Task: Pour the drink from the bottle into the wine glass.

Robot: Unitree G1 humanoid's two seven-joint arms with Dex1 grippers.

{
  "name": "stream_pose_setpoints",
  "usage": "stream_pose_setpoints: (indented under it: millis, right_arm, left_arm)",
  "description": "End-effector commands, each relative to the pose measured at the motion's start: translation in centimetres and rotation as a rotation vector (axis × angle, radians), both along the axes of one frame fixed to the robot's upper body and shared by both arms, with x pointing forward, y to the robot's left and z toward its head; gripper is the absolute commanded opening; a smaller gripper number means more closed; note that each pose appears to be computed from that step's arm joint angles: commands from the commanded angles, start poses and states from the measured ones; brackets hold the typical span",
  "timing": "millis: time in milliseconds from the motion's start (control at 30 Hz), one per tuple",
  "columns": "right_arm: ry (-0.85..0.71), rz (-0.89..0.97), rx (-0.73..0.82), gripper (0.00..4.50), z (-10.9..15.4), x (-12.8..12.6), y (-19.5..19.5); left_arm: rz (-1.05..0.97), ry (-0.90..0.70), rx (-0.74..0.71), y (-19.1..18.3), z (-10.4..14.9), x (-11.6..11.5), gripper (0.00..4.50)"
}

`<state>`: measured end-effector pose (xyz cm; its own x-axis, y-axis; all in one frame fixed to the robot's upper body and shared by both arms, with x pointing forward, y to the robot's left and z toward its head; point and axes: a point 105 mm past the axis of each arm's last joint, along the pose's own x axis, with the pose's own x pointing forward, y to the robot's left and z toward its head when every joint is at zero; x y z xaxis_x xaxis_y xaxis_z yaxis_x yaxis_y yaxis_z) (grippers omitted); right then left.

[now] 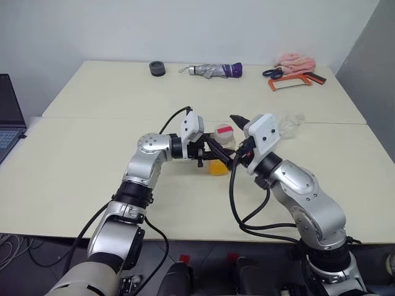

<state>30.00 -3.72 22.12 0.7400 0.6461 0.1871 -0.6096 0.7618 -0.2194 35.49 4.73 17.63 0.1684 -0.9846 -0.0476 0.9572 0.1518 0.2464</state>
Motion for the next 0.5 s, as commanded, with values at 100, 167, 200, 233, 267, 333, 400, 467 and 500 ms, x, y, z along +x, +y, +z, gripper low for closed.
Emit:
stream_pose_setpoints:
  millis: [100,167,200,233,267,333,400,467,500]
  right_arm:
    - [-0.042,-0.031,0.026,4.01,1.0,0.3,-0.4]
    - [-0.035,-0.033,0.027,3.44,0.8,0.4,-0.3]
    - [-0.034,-0.029,0.030,3.11,0.8,0.3,-0.3]
    - [-0.035,-0.024,0.031,2.72,0.8,0.3,-0.3]
    - [-0.035,-0.019,0.031,2.36,0.8,0.3,-0.2]
    - [-0.037,-0.008,0.033,1.87,0.8,0.2,-0.1]
    - [-0.042,0.057,0.021,1.87,0.6,-0.3,0.5]
    - [-0.050,0.204,-0.019,1.87,0.3,-1.2,1.3]
    - [-0.051,0.291,-0.041,1.87,0.1,-1.7,1.6]
  left_arm:
    - [-0.011,-0.063,-0.029,-0.3,1.6,-0.2,1.84]
    - [-0.010,-0.064,-0.029,-0.3,1.6,-0.2,1.84]
    - [-0.009,-0.065,-0.030,-0.3,1.6,-0.2,1.84]
    - [-0.009,-0.064,-0.030,-0.3,1.6,-0.2,1.84]
    - [-0.009,-0.064,-0.030,-0.3,1.6,-0.2,1.84]
    - [-0.009,-0.064,-0.031,-0.3,1.6,-0.2,1.84]
    - [-0.013,-0.061,-0.031,-0.2,1.6,-0.2,1.83]
    - [-0.028,-0.055,-0.026,-0.1,1.7,-0.3,1.83]
    - [-0.039,-0.052,-0.019,-0.1,1.7,-0.4,1.83]
